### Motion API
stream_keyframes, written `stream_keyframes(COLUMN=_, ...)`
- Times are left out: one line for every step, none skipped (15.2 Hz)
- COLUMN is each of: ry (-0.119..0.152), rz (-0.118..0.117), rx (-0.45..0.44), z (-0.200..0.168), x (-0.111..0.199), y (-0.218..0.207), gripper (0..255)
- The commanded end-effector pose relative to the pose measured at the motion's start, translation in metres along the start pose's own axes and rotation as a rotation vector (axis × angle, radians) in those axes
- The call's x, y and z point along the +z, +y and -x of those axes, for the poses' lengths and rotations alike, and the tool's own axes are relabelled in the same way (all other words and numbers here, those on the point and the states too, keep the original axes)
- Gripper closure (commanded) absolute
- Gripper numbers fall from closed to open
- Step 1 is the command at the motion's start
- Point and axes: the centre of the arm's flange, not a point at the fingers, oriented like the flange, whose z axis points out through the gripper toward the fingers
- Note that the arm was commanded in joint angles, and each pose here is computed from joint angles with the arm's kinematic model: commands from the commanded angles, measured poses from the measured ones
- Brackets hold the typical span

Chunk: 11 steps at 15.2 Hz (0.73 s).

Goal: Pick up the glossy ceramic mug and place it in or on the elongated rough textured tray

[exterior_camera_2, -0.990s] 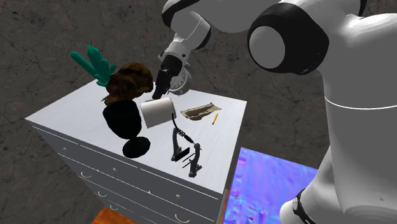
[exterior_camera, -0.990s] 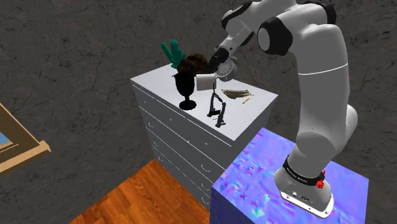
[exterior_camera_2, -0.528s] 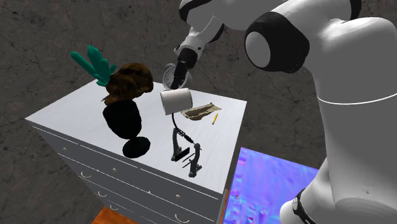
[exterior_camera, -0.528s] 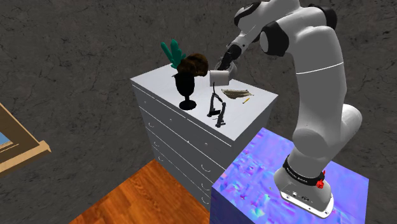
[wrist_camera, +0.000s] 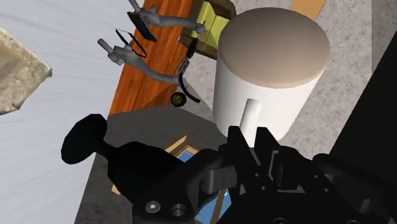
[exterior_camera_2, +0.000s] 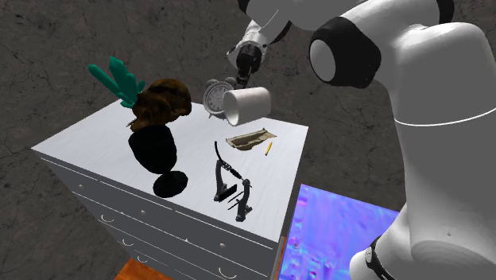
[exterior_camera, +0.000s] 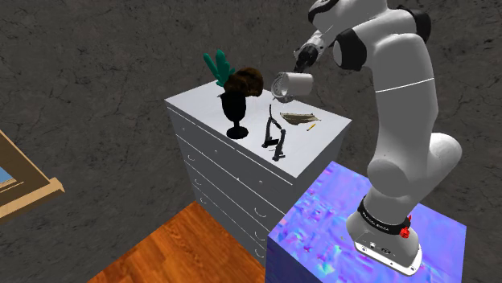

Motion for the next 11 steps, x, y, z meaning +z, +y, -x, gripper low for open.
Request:
stream_keyframes(ry=0.043, rz=0.090, rx=0.001, z=-0.005, x=-0.008, y=0.011, gripper=0)
stream_keyframes(ry=-0.063, rz=0.239, rx=-0.027, z=-0.031, x=-0.002, y=-0.020, gripper=0)
stream_keyframes(ry=-0.169, rz=0.388, rx=-0.056, z=-0.055, x=0.011, y=-0.050, gripper=0)
stream_keyframes(ry=-0.276, rz=0.536, rx=-0.084, z=-0.077, x=0.032, y=-0.078, gripper=0)
stream_keyframes(ry=-0.383, rz=0.684, rx=-0.113, z=-0.095, x=0.058, y=-0.103, gripper=0)
stream_keyframes(ry=-0.490, rz=0.832, rx=-0.142, z=-0.110, x=0.090, y=-0.124, gripper=0)
stream_keyframes(ry=-0.598, rz=0.979, rx=-0.170, z=-0.121, x=0.126, y=-0.140, gripper=0)
stream_keyframes(ry=-0.707, rz=1.127, rx=-0.199, z=-0.128, x=0.165, y=-0.151, gripper=0)
stream_keyframes(ry=-0.811, rz=1.267, rx=-0.227, z=-0.131, x=0.204, y=-0.155, gripper=0)
stream_keyframes(ry=-0.811, rz=1.267, rx=-0.227, z=-0.128, x=0.204, y=-0.151, gripper=0)
stream_keyframes(ry=-0.811, rz=1.267, rx=-0.227, z=-0.126, x=0.204, y=-0.146, gripper=0)
